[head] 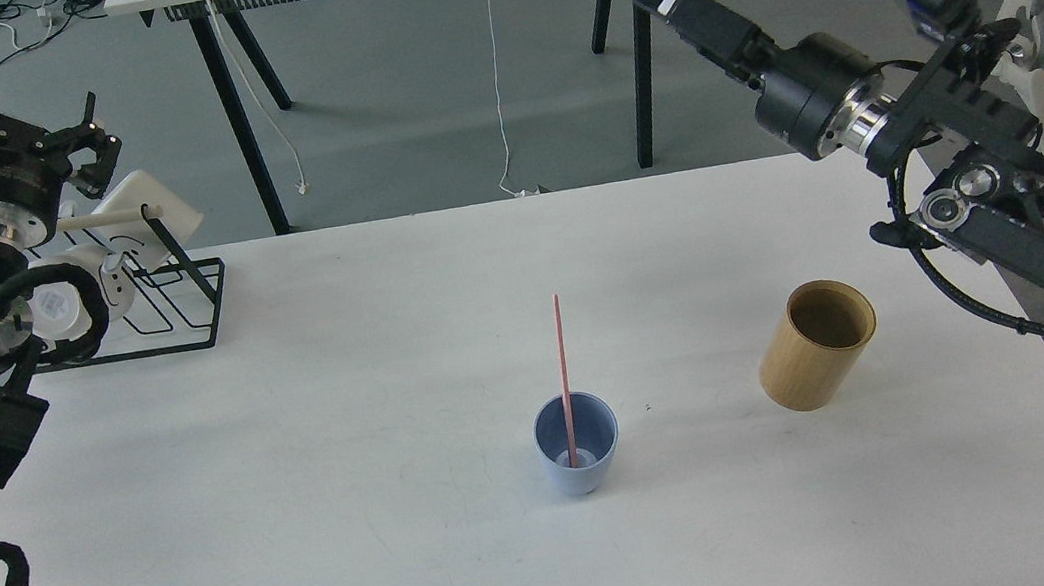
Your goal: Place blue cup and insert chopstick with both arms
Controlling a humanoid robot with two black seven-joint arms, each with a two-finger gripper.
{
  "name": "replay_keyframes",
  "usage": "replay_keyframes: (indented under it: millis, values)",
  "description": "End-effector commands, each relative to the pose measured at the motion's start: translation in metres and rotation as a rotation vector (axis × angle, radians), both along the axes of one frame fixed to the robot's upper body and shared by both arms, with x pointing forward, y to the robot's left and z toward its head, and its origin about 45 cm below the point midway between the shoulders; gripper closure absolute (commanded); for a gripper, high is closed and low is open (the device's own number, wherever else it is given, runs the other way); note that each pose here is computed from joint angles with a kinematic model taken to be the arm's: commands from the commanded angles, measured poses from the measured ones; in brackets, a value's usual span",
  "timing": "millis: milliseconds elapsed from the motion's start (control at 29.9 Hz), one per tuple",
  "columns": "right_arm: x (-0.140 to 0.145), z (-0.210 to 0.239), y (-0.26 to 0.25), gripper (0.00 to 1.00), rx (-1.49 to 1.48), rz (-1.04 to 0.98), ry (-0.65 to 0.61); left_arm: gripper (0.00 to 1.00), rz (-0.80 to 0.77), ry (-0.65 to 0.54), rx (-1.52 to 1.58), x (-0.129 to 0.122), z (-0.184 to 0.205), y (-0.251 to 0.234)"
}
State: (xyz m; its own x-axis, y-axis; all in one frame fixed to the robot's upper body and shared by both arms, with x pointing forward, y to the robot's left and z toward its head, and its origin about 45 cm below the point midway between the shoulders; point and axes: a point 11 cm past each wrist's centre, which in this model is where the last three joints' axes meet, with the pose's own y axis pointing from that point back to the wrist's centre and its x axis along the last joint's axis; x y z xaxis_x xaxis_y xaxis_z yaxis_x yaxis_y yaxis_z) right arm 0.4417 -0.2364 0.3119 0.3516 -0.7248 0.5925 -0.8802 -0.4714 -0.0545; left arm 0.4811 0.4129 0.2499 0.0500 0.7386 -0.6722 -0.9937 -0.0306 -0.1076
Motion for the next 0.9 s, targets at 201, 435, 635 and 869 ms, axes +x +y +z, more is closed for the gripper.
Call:
replay_keyframes:
  millis: [201,435,635,869]
  values:
    - [0.043,-0.006,-0.109,0.00,0.642,-0.342,0.237,0.00,-0.038,0.011,0.009,0.005,-0.002,-0.015]
    - [0.051,-0.004,-0.117,0.00,1.001,-0.225,0.280,0.00,-0.052,0.002,-0.036,0.008,-0.007,-0.034]
    - [0.055,-0.033,-0.099,0.00,1.144,-0.189,0.346,0.00,-0.068,0.005,-0.055,0.010,-0.011,-0.046]
    - [0.057,-0.040,-0.069,0.00,1.223,-0.142,0.352,0.00,-0.078,-0.022,-0.053,0.016,0.003,-0.051]
